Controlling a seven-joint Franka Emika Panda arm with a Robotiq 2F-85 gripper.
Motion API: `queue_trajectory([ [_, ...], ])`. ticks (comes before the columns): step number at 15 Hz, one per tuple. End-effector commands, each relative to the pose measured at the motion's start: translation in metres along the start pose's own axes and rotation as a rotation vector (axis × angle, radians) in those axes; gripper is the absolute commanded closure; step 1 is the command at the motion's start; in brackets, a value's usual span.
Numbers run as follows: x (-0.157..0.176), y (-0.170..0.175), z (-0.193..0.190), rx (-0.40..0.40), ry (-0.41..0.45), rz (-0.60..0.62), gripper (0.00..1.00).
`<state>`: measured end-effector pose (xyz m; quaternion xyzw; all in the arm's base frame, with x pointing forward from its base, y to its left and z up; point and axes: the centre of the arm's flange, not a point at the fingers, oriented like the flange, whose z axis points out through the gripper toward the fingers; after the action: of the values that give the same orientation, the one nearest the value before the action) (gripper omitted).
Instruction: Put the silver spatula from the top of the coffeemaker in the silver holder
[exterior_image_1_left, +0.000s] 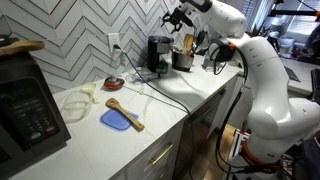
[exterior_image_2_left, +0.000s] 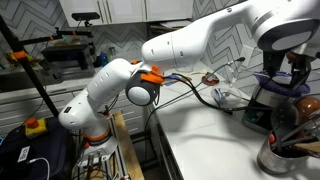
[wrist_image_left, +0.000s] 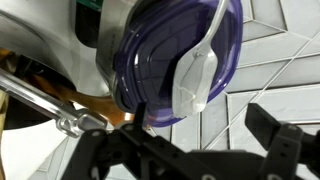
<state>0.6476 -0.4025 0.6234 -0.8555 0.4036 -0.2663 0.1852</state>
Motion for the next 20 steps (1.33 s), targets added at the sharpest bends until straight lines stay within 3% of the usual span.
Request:
queue_trajectory([
  [1,0.049,-0.001,0.025,-0.019,0.030,0.028,0.00],
  [10,0.047,-0.010,0.052,0.068,-0.004,0.062,0.00],
  [16,0.043,-0.020,0.024,-0.030,0.055,0.013,0.00],
  [20,0.037,-0.030,0.019,0.080,0.024,-0.007,0.00],
])
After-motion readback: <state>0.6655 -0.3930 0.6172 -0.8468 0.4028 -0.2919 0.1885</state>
